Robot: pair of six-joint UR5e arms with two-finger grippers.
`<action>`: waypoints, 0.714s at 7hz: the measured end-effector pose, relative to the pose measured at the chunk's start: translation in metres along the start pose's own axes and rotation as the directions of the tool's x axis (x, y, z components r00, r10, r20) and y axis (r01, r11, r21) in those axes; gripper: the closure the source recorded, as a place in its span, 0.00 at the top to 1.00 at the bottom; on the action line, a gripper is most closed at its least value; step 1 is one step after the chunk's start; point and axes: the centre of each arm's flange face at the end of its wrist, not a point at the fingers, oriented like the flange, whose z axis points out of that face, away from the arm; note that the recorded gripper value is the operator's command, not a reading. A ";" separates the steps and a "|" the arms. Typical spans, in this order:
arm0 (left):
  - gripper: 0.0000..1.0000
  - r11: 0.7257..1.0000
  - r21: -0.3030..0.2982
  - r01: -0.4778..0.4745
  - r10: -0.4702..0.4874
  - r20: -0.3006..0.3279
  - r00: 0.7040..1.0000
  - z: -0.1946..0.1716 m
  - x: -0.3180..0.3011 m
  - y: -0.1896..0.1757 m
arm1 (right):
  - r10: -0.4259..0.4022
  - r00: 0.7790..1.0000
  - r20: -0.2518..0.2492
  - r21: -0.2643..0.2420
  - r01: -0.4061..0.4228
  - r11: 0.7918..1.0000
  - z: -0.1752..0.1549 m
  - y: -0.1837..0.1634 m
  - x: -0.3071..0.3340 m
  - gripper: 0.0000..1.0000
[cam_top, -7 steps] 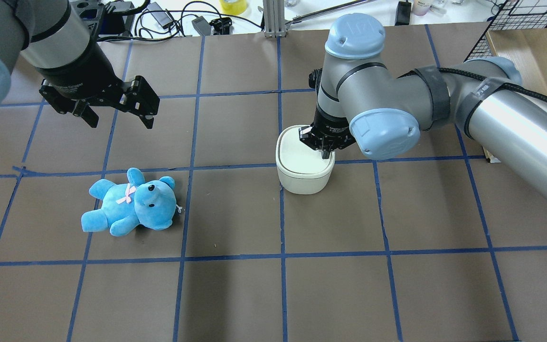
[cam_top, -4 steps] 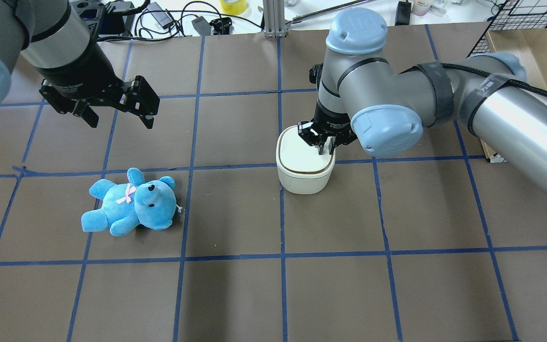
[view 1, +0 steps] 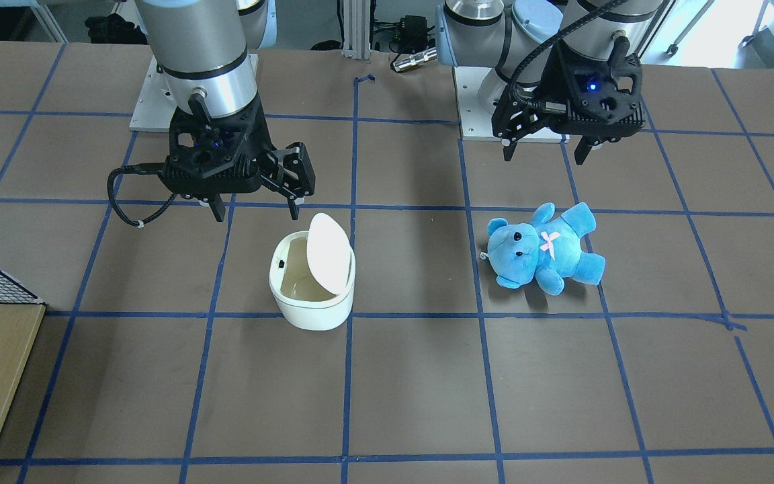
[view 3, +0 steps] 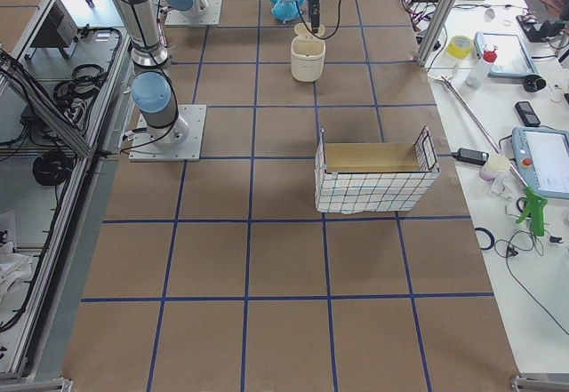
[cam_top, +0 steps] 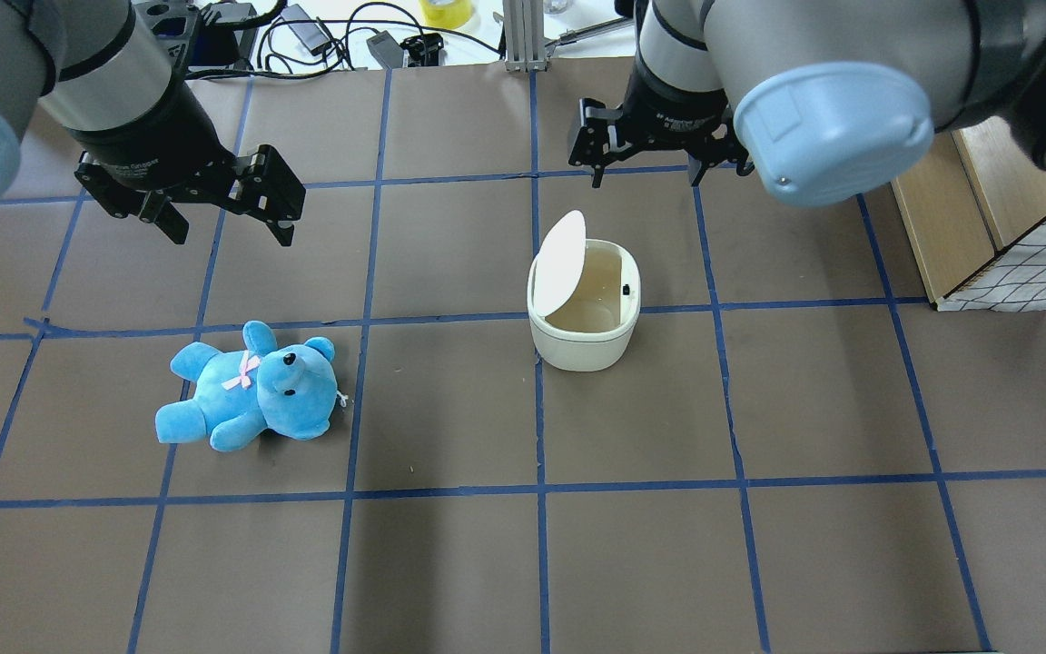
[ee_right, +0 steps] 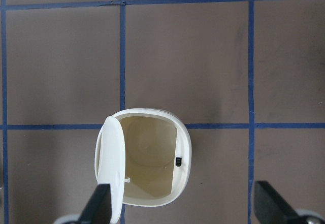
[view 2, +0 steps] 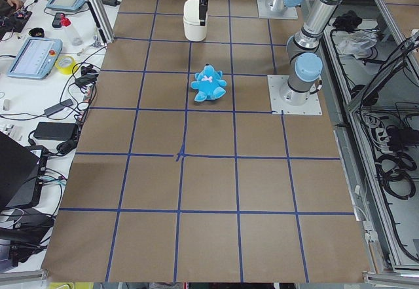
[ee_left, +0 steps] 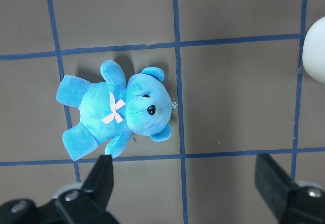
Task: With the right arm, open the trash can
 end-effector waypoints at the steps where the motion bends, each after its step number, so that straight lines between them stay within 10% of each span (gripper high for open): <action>1: 1.00 1.000 0.000 0.000 0.000 0.000 1.000 0.000 0.000 0.000 | 0.001 1.000 -0.022 -0.007 -0.001 1.000 -0.011 -0.002 0.004 1.00; 5: 1.00 1.000 0.000 0.001 -0.001 0.000 1.000 0.000 0.000 0.000 | -0.033 0.998 -0.048 -0.043 0.031 0.999 -0.030 -0.006 0.032 1.00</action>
